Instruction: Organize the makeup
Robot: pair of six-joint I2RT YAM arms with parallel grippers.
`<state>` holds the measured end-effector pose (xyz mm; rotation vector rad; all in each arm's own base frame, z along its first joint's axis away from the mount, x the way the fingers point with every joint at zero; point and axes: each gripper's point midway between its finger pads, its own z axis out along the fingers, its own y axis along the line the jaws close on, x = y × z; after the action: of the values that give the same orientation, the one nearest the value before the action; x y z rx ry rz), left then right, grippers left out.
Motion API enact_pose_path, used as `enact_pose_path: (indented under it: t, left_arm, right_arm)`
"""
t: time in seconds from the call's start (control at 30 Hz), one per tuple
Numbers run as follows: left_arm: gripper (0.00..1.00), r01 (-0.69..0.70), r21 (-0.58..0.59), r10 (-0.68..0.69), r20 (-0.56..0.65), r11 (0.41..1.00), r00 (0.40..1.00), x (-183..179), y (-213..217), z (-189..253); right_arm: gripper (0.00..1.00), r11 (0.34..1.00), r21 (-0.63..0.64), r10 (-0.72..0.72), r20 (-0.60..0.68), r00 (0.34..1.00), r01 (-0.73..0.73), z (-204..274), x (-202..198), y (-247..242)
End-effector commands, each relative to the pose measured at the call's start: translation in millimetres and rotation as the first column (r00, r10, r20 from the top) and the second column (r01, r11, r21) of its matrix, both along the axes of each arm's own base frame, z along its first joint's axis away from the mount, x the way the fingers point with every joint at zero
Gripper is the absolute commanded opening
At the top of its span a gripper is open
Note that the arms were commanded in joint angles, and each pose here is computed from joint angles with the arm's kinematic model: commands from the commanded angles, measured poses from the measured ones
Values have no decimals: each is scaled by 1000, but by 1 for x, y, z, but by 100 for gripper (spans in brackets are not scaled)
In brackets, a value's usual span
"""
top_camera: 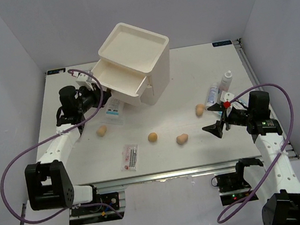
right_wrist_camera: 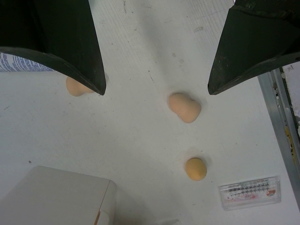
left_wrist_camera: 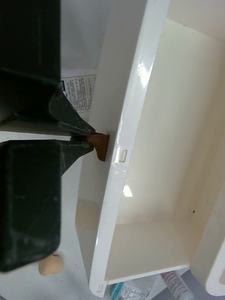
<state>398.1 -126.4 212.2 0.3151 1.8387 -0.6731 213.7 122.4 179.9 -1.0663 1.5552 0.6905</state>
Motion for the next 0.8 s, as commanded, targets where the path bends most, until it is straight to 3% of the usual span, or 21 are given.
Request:
enact_pose_path:
  t: [0.0, 0.1, 0.23, 0.4, 0.57, 0.77]
  left_arm:
    - [31, -33, -26, 33, 18, 999, 999, -4, 5, 20]
    - [64, -53, -55, 53, 2, 997, 999, -4, 5, 29]
    - [89, -83, -94, 85, 21, 992, 996, -9, 8, 49]
    - [98, -102, -124, 110, 59, 987, 992, -23, 11, 73]
    - [98, -170, -143, 187, 113, 975, 976, -50, 23, 95]
    - [98, -178, -160, 185, 27, 971, 982, -91, 23, 75]
  right_arm:
    - [96, 1000, 10, 28, 27, 999, -28, 6, -2, 2]
    - [95, 999, 7, 37, 31, 999, -37, 4, -3, 3]
    - [95, 999, 2, 47, 32, 998, -48, 2, -5, 3]
    - [94, 999, -15, 52, 27, 998, -51, -4, -4, 3]
    - [95, 996, -46, 72, 15, 997, -71, -9, -3, 4]
    - [97, 976, -167, 135, -47, 990, -141, -23, -3, 18]
